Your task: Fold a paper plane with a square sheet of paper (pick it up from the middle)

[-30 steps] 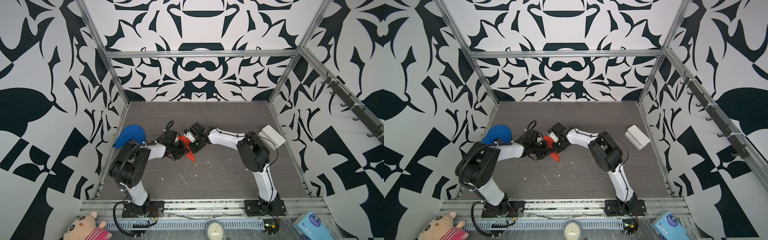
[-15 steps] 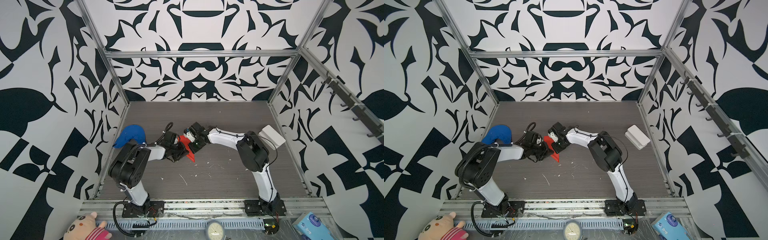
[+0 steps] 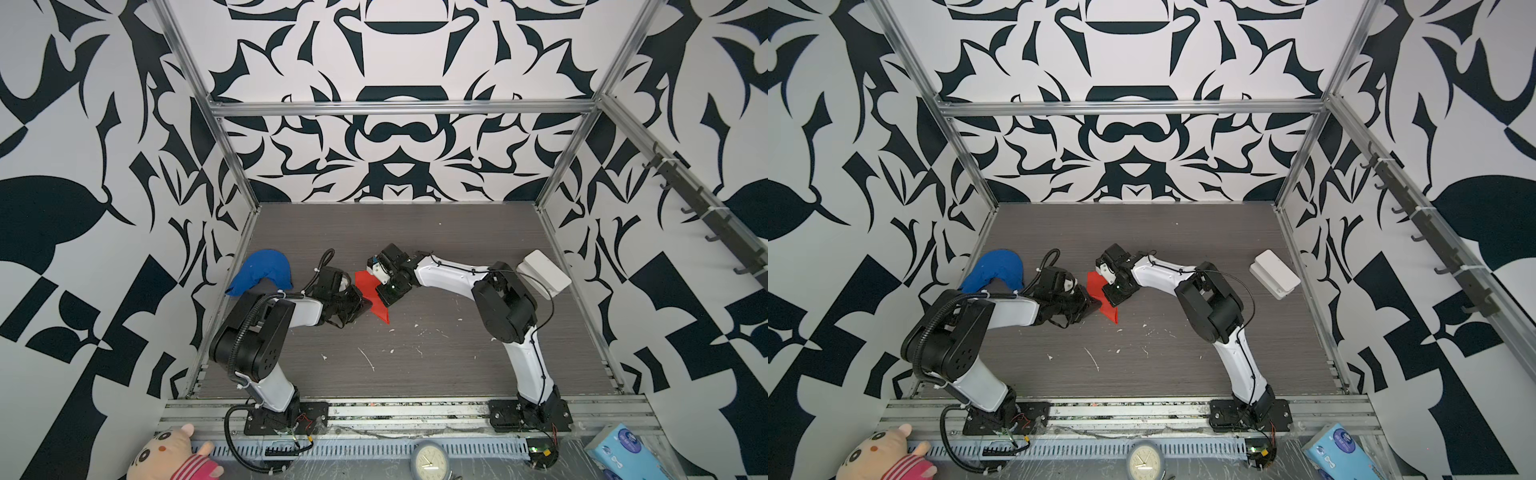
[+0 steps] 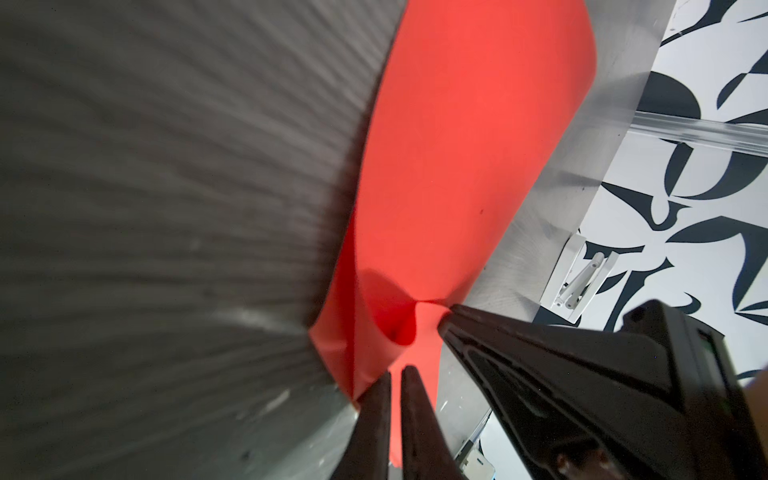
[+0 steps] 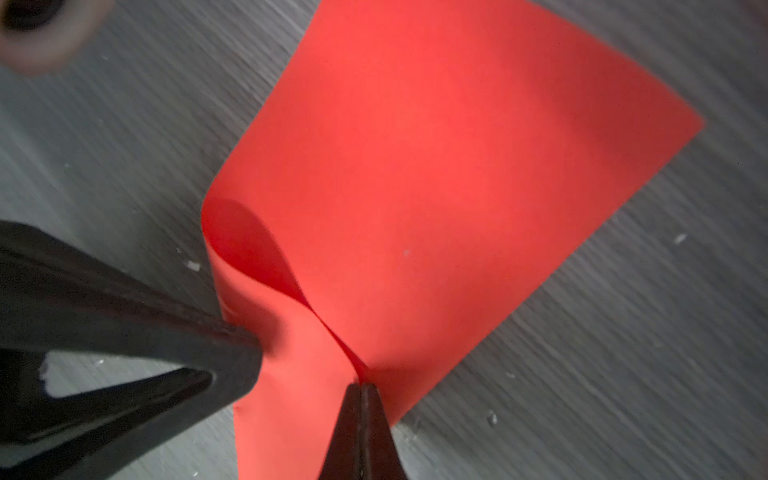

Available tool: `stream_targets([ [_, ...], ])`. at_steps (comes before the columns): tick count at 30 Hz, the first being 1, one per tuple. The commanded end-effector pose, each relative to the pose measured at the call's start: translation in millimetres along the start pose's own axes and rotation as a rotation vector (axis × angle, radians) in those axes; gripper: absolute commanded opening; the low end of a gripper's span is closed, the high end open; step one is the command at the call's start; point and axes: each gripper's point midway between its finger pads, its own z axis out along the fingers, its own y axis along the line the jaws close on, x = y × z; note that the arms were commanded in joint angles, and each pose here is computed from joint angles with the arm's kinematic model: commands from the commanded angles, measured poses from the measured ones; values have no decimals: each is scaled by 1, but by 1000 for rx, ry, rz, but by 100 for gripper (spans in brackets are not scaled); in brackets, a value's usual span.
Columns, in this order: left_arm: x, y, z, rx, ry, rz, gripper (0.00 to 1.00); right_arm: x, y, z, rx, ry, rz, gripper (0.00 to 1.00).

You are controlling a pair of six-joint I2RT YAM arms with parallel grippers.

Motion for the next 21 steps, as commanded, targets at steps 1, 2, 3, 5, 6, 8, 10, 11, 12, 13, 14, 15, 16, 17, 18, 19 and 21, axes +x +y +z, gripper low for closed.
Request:
stream_targets([
  [1, 0, 11, 4, -23, 4, -35, 11, 16, -8, 15, 23, 67, 7, 0],
  [2, 1, 15, 4, -33, 2, -39, 11, 17, -7, 15, 23, 69, 7, 0],
  [3, 1, 17, 3, -39, 0, -45, 11, 16, -7, 15, 21, 69, 8, 0],
  [5, 2, 21, 3, -50, 0, -49, 10, 13, -5, 12, 14, 59, 6, 0],
  [6, 3, 24, 3, -63, 2, -54, 9, 10, -3, 10, 4, 51, 9, 0],
  [8, 4, 29, 2, -85, 2, -52, 7, -2, 6, -2, -27, 16, 18, 0],
  [10, 6, 36, 1, -114, 4, -54, 5, -17, 14, -18, -52, -34, 27, 5],
  [11, 7, 39, 1, -129, 5, -56, 4, -27, 18, -28, -62, -65, 33, 9],
  [12, 7, 41, 1, -139, 5, -57, 3, -34, 21, -37, -69, -93, 41, 12],
  [13, 8, 44, 0, -149, 6, -58, 2, -40, 24, -46, -77, -121, 52, 15],
  [14, 8, 47, 0, -161, 6, -61, 1, -43, 27, -54, -84, -143, 66, 19],
  [15, 9, 49, 0, -170, 7, -63, 0, -43, 27, -59, -83, -153, 77, 21],
  [16, 9, 51, 0, -177, 7, -63, 0, -40, 28, -62, -84, -160, 89, 22],
  [17, 9, 53, -1, -186, 6, -66, 0, -37, 30, -65, -91, -164, 101, 22],
  [18, 9, 54, -1, -190, 5, -68, 0, -32, 33, -66, -101, -160, 109, 22],
  [19, 9, 55, 0, -197, 6, -71, 0, -25, 37, -65, -109, -148, 114, 22],
  [21, 9, 57, -1, -211, 7, -73, 0, -13, 44, -61, -102, -132, 115, 19],
])
